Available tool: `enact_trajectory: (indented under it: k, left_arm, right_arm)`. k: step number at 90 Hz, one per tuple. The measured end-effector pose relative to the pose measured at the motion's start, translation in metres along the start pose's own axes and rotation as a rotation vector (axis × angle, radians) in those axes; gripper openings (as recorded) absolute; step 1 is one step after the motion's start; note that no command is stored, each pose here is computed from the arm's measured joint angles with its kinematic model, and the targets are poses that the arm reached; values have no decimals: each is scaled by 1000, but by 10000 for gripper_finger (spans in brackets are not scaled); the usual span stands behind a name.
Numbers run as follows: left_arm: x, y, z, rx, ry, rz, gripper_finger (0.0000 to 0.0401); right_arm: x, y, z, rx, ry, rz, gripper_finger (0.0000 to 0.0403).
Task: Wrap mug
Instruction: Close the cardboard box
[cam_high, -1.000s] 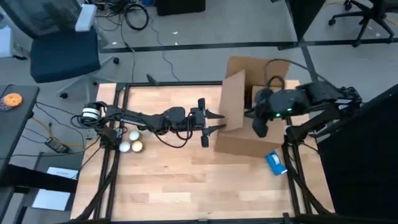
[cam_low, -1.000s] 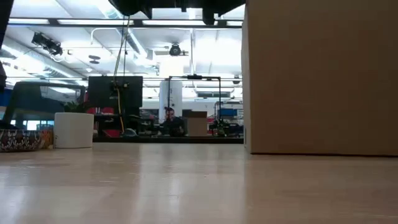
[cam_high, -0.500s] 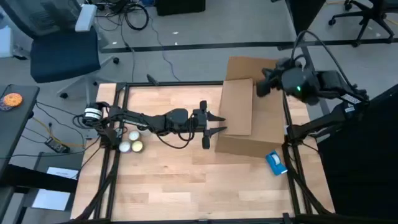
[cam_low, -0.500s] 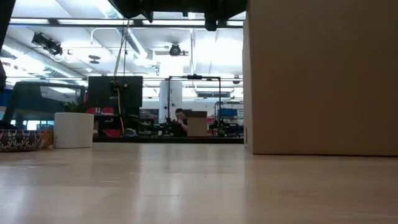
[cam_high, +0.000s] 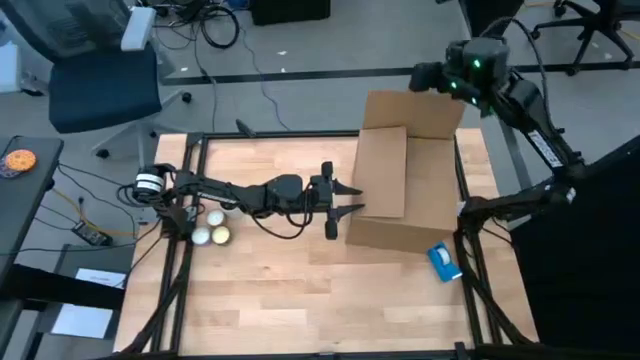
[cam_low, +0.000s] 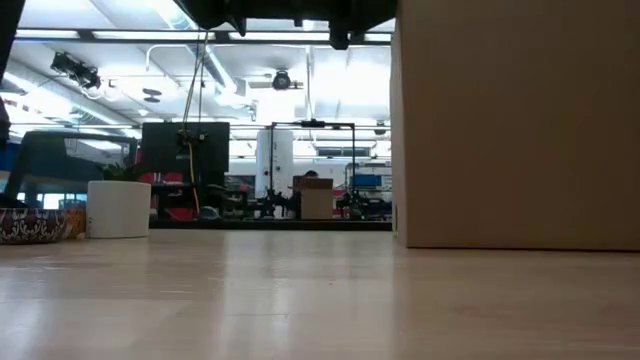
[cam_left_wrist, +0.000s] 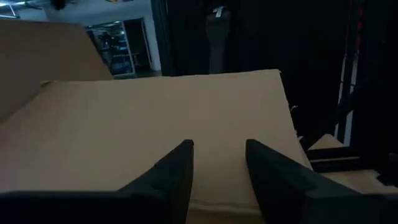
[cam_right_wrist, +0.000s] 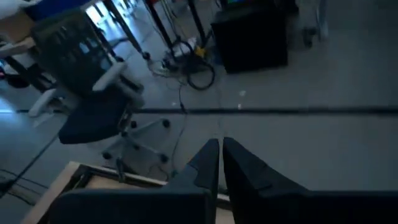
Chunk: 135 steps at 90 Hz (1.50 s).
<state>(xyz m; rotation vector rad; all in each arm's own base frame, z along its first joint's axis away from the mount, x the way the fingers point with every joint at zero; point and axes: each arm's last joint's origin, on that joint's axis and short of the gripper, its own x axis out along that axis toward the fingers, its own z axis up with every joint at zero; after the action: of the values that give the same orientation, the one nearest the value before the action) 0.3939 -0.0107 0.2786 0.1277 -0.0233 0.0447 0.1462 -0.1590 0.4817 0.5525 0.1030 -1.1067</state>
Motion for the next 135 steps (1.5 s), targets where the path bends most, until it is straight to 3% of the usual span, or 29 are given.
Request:
enact_trajectory:
  k: [18,33,44,59,81,98,118,135]
  left_arm:
    - [0,0,-1,0,2,-1,131]
    - [0,0,-1,1,11,-3,131]
    - [0,0,-2,0,16,-4,131]
    - [0,0,-2,-6,20,-5,131]
    - [0,-1,-3,-8,20,-6,131]
    - [-4,0,3,-28,27,-6,131]
    - [-11,7,12,-49,44,9,131]
    - [-30,11,33,26,61,8,131]
  right_arm:
    - [36,-23,12,139,64,50,0]
    - [54,-39,3,259,298,139,0]
    - [55,-42,-6,266,440,185,0]
    - [43,-30,-10,224,527,376,0]
    - [15,3,-29,49,598,506,0]
    - [-1,30,-59,-145,674,416,0]
    - [-18,57,-81,-314,633,359,0]
    - [-15,64,-109,-415,634,272,0]
